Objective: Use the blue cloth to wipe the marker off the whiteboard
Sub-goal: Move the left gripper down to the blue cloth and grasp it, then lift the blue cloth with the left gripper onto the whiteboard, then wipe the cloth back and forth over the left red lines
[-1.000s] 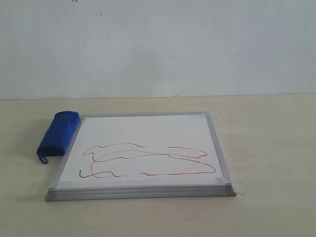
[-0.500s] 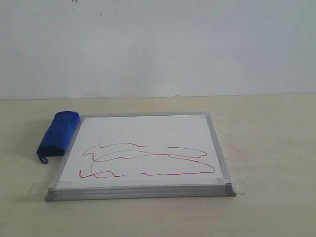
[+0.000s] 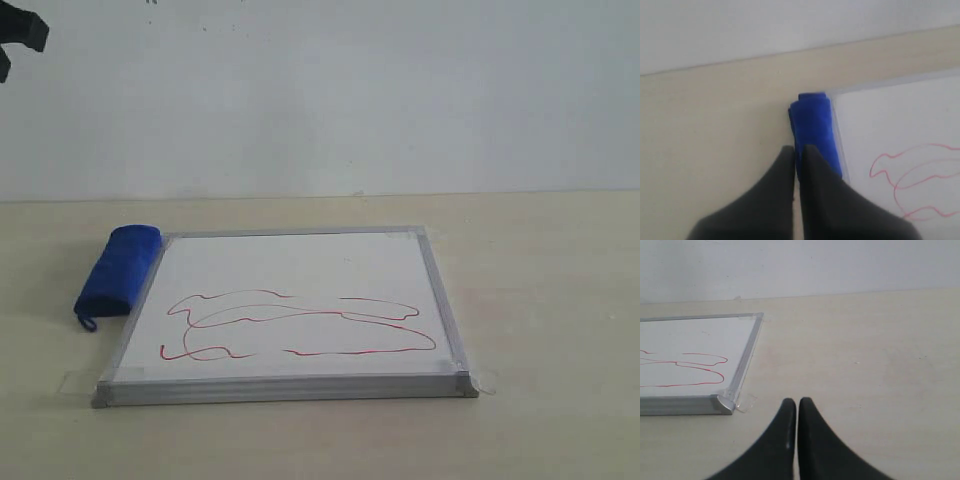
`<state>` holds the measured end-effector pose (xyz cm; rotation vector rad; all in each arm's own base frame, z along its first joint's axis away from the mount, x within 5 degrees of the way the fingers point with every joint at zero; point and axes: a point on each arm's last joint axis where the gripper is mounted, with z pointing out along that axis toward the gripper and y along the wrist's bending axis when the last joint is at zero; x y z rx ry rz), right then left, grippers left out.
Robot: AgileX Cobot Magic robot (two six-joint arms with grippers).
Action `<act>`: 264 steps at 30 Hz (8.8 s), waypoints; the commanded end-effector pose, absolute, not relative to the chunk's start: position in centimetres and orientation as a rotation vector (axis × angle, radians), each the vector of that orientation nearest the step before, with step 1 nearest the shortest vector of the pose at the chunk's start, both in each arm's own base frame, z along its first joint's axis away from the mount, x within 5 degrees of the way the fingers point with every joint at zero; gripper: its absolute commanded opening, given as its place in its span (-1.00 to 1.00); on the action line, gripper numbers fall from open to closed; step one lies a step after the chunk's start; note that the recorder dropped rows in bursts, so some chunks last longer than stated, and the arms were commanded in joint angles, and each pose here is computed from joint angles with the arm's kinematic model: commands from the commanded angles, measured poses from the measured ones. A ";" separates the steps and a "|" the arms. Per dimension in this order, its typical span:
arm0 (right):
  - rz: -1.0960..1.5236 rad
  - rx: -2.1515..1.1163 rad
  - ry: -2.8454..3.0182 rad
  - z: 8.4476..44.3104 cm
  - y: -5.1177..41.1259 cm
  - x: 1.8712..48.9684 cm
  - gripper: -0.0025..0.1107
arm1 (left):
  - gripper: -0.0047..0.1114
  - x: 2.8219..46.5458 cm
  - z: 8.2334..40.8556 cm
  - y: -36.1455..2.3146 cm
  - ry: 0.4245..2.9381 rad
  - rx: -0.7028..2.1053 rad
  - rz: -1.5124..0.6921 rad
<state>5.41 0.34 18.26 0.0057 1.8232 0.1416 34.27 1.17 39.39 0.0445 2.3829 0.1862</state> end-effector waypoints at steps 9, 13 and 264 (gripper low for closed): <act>0.136 0.002 1.814 18.4 0.3 5.4 -0.93 | -0.85 40.6 30.6 1.2 2.761 0.067 0.168; 0.136 0.002 1.814 18.4 0.3 5.4 -0.93 | -0.85 41.7 27.4 0.7 2.860 0.075 0.079; 0.136 0.002 1.814 18.4 0.3 5.4 -0.93 | -0.85 41.4 12.2 -4.8 3.187 0.309 -0.065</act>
